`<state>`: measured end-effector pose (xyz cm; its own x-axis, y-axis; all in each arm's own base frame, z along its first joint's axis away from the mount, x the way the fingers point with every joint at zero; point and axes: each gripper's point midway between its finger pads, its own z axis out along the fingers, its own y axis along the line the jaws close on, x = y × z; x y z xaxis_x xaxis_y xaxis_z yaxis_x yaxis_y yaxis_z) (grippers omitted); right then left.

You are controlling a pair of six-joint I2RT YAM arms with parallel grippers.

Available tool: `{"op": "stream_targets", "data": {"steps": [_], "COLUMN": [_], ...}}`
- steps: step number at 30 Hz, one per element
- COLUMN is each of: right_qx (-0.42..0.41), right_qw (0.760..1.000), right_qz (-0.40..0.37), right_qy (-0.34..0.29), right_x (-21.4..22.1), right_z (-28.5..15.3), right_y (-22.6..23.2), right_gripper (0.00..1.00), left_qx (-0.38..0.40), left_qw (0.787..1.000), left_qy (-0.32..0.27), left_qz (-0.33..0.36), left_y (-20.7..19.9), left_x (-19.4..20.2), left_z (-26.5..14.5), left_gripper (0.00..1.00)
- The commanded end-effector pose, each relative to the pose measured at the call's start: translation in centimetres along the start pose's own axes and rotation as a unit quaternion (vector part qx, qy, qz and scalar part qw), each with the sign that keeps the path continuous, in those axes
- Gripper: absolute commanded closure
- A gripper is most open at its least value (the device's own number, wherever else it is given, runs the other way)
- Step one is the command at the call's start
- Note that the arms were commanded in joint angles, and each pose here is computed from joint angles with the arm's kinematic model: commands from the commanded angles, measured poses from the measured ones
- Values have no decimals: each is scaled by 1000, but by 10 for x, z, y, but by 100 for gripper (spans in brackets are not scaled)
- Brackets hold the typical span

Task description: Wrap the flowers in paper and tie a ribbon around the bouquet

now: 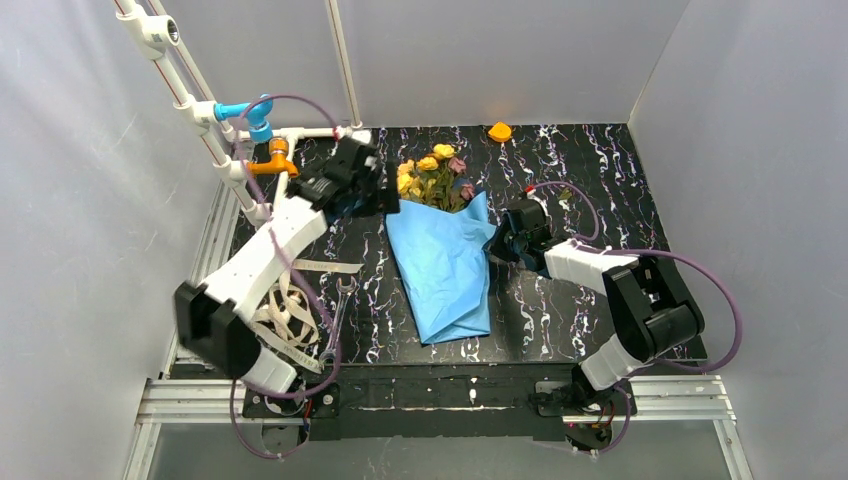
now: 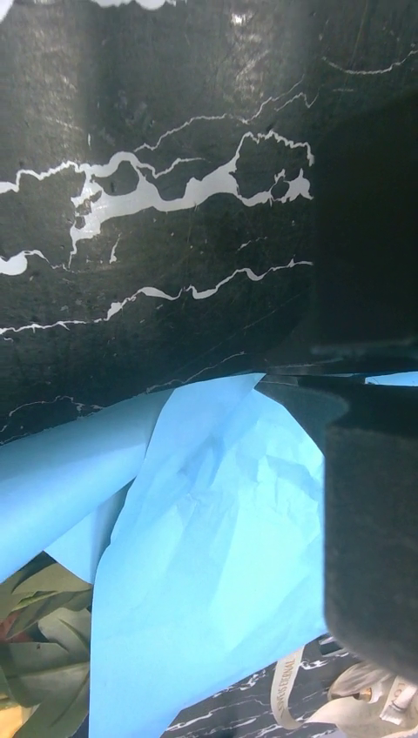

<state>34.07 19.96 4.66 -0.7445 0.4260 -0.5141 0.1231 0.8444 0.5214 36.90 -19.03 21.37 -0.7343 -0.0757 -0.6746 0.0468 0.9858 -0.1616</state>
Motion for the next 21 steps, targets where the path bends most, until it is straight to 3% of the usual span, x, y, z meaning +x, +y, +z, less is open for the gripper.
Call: {"op": "stream_targets", "data": {"steps": [1, 4, 8, 16, 21], "right_qx": [3, 7, 4, 10, 13], "right_qw": [999, 999, 999, 999, 999], "right_qz": [2, -4, -5, -13, -13], "right_qy": [-51, -53, -45, -37, -43], "right_x": [-25, -27, -23, -19, -17], "right_z": [-13, -16, -16, -21, -27], "right_y": [4, 3, 2, -2, -7], "right_gripper": [99, 99, 99, 99, 99], "left_qx": [-101, -147, -143, -194, -191], "left_qw": [994, 986, 986, 966, 966], "left_qy": [33, 53, 63, 54, 69], "left_qz": [-12, -50, -66, -163, -160], "left_y": [71, 107, 126, 178, 204], "left_x": [62, 110, 156, 152, 141], "left_z": [-58, -79, -75, -46, -25], "left_gripper": [2, 2, 2, 2, 2]}}
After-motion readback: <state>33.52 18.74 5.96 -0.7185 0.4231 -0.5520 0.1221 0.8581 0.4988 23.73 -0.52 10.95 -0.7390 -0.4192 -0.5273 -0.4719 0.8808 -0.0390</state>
